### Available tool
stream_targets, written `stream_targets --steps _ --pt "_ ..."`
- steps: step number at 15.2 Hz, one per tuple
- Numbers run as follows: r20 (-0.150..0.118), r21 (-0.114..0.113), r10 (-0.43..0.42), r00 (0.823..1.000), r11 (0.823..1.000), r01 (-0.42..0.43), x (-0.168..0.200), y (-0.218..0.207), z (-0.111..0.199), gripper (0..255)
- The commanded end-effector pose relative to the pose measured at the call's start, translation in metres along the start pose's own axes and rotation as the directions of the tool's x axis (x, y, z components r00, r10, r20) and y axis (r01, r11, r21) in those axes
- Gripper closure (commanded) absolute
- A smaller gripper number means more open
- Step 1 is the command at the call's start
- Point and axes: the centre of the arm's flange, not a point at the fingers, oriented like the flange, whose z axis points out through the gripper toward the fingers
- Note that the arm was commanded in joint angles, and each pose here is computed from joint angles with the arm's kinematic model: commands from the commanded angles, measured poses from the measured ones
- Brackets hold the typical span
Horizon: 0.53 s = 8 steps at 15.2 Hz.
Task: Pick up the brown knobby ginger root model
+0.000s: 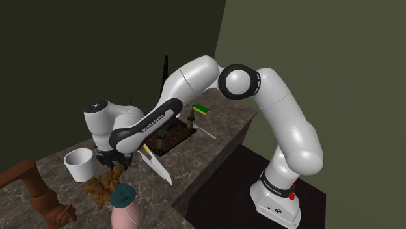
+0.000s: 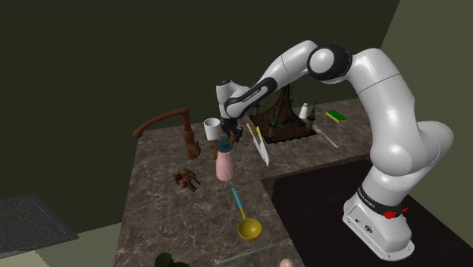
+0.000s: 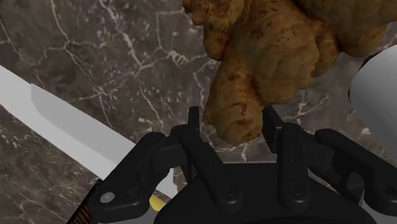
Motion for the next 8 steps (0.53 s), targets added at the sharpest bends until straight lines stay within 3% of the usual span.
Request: stream_targets --steps 1,8 --pt "0.0 0.0 0.0 1.0 1.0 0.0 0.002 0.001 -0.01 255" --pt "0.0 0.0 0.0 1.0 1.0 0.0 0.006 0.004 -0.047 255"
